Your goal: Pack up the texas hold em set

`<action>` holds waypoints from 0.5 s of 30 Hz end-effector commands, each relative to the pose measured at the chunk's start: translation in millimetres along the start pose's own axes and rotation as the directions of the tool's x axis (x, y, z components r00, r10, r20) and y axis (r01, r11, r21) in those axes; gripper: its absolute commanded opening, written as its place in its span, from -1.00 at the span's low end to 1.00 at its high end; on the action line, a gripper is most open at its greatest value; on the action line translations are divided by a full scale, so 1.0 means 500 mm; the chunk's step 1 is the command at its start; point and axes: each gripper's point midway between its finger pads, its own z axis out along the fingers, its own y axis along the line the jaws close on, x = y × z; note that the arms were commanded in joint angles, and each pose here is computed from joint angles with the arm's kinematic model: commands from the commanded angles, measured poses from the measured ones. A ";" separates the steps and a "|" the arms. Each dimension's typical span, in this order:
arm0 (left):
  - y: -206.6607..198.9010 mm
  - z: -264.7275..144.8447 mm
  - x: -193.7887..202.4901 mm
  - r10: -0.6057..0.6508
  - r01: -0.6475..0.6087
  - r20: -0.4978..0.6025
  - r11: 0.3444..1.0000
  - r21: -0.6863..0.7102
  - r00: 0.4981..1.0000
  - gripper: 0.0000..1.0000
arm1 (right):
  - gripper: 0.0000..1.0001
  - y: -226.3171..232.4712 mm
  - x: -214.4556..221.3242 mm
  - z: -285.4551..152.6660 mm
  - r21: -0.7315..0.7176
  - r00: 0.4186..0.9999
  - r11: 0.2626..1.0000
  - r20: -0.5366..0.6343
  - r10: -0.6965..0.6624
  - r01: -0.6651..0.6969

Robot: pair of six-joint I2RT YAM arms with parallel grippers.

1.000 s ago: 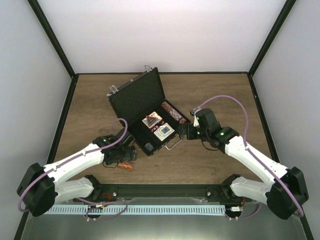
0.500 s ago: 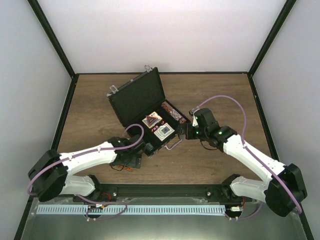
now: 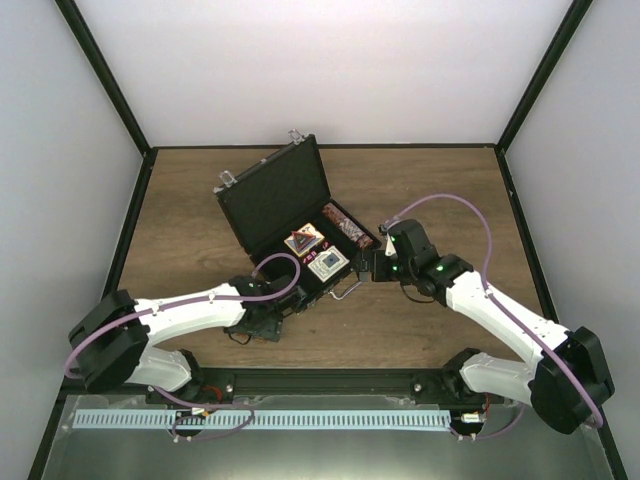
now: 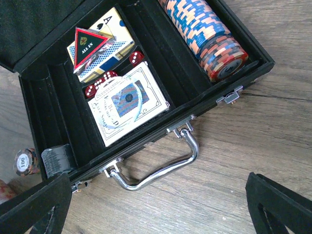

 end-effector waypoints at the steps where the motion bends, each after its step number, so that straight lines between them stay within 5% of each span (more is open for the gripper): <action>1: 0.000 -0.005 0.002 -0.007 0.007 -0.001 1.000 -0.003 1.000 0.66 | 1.00 0.000 -0.009 -0.005 -0.005 1.000 1.000 0.020 0.015 -0.015; 15: -0.012 -0.010 0.010 -0.036 0.036 -0.012 0.998 0.054 0.999 0.58 | 1.00 -0.008 -0.010 0.002 0.025 1.000 1.000 0.013 0.014 -0.014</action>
